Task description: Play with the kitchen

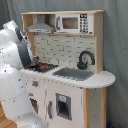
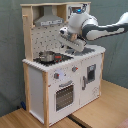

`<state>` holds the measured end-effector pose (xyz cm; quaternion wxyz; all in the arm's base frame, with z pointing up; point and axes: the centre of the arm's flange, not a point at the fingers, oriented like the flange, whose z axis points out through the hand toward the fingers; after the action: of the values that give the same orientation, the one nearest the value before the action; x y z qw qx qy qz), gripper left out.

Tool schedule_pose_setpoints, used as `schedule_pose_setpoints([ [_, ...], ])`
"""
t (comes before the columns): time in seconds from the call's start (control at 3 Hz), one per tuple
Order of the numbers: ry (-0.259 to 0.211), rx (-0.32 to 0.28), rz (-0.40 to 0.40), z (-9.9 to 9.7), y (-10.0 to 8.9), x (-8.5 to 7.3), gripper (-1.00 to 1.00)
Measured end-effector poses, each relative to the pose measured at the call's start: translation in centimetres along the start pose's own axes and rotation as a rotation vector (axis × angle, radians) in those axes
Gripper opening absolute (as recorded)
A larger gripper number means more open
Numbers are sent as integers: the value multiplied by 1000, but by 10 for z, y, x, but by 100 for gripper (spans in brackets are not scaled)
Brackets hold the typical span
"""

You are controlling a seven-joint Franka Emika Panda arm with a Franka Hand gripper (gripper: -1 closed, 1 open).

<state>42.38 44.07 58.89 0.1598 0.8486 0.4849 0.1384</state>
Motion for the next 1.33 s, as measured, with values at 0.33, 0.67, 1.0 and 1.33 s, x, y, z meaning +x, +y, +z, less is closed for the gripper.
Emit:
schedule_pose_setpoints([
  [0.33, -1, 5, -9, 5, 2, 10, 100],
  [0.67, -5, 10, -18, 11, 4, 23, 100],
  [1.0, -9, 14, -24, 15, 5, 32, 100],
  [1.33, -13, 17, -31, 19, 7, 42, 100],
])
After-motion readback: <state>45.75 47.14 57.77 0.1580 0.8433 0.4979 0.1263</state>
